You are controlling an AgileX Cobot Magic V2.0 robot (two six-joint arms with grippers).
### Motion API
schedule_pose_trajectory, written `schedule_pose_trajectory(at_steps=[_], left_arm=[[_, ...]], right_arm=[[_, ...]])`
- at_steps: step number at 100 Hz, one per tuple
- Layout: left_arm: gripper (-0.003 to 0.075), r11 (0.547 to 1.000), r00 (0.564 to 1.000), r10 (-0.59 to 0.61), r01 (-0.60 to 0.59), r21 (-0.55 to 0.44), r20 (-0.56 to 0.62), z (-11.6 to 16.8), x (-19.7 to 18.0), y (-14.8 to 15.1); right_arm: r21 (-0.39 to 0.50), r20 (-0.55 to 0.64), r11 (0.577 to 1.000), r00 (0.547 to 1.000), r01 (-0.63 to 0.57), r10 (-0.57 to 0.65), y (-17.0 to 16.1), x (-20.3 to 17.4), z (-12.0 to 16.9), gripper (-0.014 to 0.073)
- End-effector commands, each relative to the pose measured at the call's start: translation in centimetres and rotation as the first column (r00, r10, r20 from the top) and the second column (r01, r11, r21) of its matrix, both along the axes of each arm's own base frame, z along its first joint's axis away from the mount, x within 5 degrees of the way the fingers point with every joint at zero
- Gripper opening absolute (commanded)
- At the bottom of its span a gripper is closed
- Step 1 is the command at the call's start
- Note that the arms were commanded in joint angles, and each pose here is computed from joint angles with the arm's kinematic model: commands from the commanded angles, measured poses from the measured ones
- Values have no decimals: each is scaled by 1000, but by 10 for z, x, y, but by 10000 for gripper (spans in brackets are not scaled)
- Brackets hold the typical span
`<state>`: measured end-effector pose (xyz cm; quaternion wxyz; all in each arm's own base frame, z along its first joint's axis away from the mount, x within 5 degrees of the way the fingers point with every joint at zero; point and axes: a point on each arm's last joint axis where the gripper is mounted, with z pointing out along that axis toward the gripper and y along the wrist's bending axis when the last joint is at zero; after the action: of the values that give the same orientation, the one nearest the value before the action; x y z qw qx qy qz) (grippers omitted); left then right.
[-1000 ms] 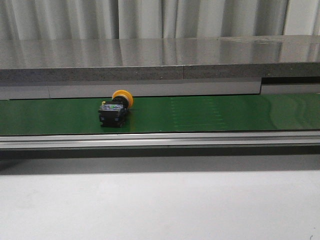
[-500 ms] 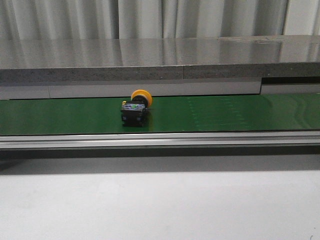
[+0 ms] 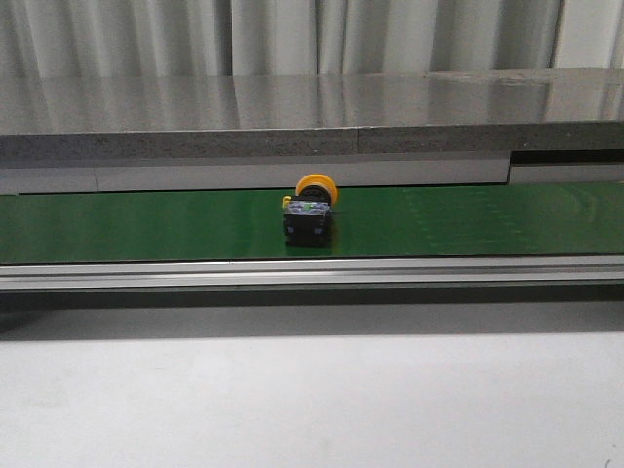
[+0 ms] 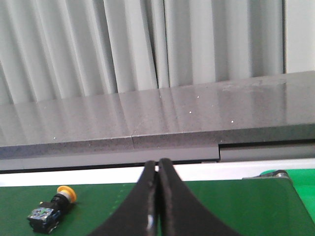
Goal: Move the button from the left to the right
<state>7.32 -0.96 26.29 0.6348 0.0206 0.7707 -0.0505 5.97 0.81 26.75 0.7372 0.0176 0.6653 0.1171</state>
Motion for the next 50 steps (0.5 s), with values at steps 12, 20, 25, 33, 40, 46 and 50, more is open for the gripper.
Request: schedule_pose_trajectory(at_steps=[12,20,25,33,40,46,50], left_arm=[[-19,1000,996,15,-14,-19,82,14,1,1],[-19,1000,996,15,-14,-19,82,14,1,1],[-19,1000,996,15,-14,-19,82,14,1,1],[-19,1000,996,15,-14,-19,82,14,1,1],[-19,1000,996,15,-14,-19,82,14,1,1],[-19,1000,996,15,-14,-19,82,14,1,1],[-19,1000,996,15,-14,-19,82,14,1,1]], right_arm=[[-10,-98,1000,995,-26,25,5,19,59,-67],[-22,-191,999,981,-48,43,8,31,76,-67],[-30,-262,998,964,-63,54,10,39,83,-67],[-41,-391,995,918,-92,69,14,55,92,-67],[-46,-494,992,866,-117,79,18,69,96,-67],[-48,-558,990,826,-132,83,20,80,99,-67],[-48,-597,989,798,-139,83,21,89,98,-67]])
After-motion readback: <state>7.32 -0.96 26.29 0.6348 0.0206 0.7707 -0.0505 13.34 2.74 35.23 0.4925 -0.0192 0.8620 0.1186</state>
